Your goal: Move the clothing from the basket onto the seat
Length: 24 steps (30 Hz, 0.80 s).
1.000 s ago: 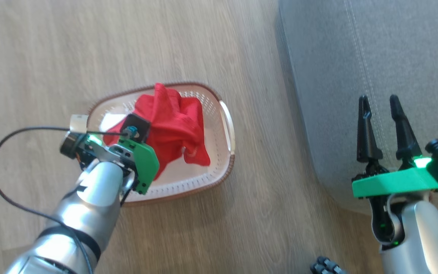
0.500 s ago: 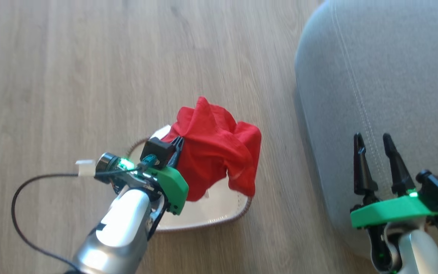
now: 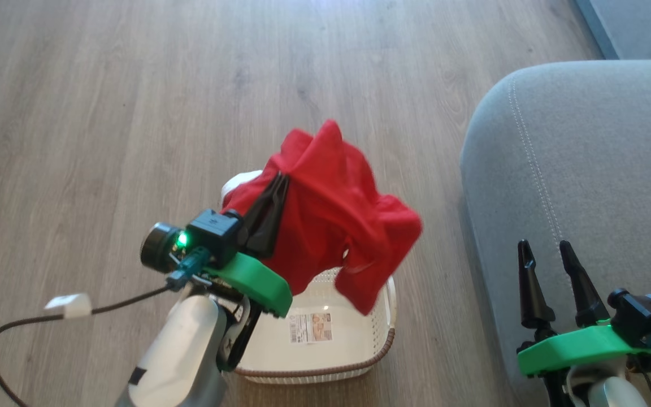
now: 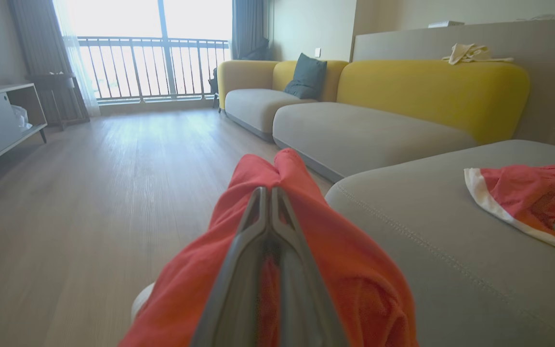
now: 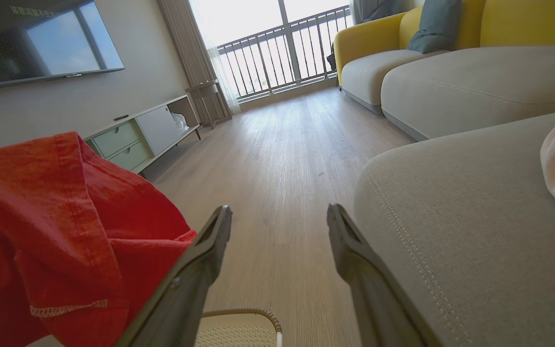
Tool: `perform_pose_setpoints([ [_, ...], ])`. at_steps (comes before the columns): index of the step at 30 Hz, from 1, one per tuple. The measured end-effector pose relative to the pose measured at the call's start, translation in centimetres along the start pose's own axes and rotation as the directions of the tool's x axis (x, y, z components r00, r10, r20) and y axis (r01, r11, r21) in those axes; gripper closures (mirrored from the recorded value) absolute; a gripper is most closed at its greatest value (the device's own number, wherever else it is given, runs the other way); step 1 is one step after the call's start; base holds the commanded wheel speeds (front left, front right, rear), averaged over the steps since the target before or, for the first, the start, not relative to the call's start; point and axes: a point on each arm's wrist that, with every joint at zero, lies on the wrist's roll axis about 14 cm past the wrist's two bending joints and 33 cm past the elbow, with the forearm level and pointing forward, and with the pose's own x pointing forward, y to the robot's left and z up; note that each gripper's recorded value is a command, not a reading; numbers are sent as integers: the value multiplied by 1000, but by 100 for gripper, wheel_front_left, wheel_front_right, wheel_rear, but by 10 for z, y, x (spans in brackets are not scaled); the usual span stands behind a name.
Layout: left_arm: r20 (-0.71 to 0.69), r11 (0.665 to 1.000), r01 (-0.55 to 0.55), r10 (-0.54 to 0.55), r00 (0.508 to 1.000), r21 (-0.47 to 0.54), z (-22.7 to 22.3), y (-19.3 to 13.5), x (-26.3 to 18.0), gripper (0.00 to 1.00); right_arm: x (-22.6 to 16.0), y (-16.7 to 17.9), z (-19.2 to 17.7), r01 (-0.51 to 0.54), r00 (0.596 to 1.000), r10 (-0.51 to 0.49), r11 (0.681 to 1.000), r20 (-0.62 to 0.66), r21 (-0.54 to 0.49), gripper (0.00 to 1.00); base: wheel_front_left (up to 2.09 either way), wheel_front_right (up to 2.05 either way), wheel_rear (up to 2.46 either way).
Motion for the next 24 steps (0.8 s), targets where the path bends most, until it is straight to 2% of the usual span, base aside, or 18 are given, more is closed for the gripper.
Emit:
perform_pose_setpoints([
  [6,193,999,23,-16,981,-33,63,-7,-1,100,2,6,2,-19,1000,19,1000,8,8,0,0,0,0],
  [13,368,997,59,-38,929,-47,122,-18,-8,100,4,17,0,-51,999,51,999,1,10,0,0,0,0],
  [17,411,996,74,-46,911,-53,135,-24,-11,100,4,18,0,-54,999,54,998,2,10,0,0,0,0],
  [24,417,994,89,-58,907,-55,137,-29,-11,100,2,15,4,-46,999,46,999,12,9,0,0,0,0],
])
